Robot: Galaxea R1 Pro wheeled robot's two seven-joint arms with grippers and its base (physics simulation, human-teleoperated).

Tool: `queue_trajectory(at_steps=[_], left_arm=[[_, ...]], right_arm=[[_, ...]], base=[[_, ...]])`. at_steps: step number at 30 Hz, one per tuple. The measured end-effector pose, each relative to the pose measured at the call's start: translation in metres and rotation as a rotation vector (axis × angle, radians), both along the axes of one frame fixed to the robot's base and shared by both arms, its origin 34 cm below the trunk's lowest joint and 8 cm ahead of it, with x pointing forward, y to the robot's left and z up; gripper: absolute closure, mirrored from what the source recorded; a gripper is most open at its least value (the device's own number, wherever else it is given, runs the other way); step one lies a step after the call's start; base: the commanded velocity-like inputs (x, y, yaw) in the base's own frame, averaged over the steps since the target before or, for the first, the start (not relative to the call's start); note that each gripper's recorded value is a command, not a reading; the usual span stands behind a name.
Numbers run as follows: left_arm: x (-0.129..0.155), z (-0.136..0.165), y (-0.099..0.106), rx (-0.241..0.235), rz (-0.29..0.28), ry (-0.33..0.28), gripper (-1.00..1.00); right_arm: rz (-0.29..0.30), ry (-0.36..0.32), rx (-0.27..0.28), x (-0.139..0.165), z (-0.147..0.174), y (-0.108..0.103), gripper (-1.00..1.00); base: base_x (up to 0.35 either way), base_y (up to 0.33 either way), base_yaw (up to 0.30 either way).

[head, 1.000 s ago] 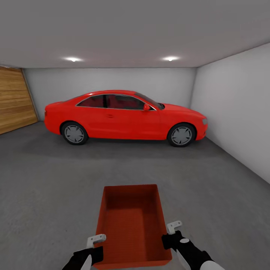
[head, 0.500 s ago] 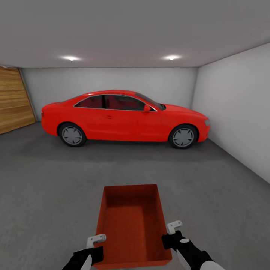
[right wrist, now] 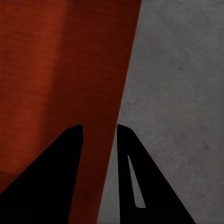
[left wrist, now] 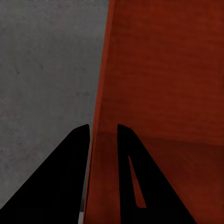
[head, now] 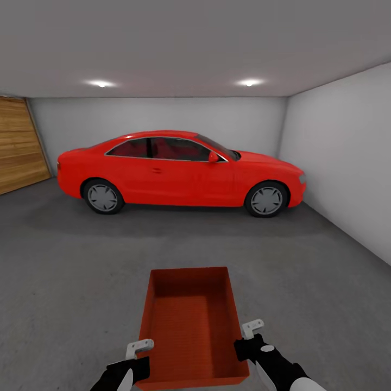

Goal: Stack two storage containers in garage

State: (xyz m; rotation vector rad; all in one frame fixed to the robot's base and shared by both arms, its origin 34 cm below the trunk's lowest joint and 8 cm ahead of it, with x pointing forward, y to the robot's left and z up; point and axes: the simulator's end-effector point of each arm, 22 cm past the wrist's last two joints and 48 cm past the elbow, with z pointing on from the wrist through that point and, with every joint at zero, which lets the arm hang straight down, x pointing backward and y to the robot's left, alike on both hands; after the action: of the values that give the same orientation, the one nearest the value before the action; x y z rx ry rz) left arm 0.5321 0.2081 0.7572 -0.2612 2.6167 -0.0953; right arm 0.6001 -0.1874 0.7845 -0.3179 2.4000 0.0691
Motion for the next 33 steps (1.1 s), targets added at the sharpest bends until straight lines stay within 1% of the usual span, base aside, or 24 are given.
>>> queue_trajectory(at_steps=[25,28,33], left_arm=[[-0.0004,-0.0006,0.0002,0.000,0.000,0.002,1.00],[-0.0002,-0.0005,0.0000,0.000,0.000,0.001,1.00],[-0.0004,-0.0006,-0.0001,0.000,0.000,0.002,1.00]], right_arm=[[0.000,0.002,0.000,-0.0005,-0.0008,0.0002,1.00],[-0.001,0.001,0.001,-0.0004,-0.0007,0.0000,1.00],[-0.001,0.002,0.000,-0.0005,-0.0008,-0.0001,1.00]], base=[[0.000,0.000,-0.001],[0.000,0.000,-0.131],[0.000,0.000,-0.248]])
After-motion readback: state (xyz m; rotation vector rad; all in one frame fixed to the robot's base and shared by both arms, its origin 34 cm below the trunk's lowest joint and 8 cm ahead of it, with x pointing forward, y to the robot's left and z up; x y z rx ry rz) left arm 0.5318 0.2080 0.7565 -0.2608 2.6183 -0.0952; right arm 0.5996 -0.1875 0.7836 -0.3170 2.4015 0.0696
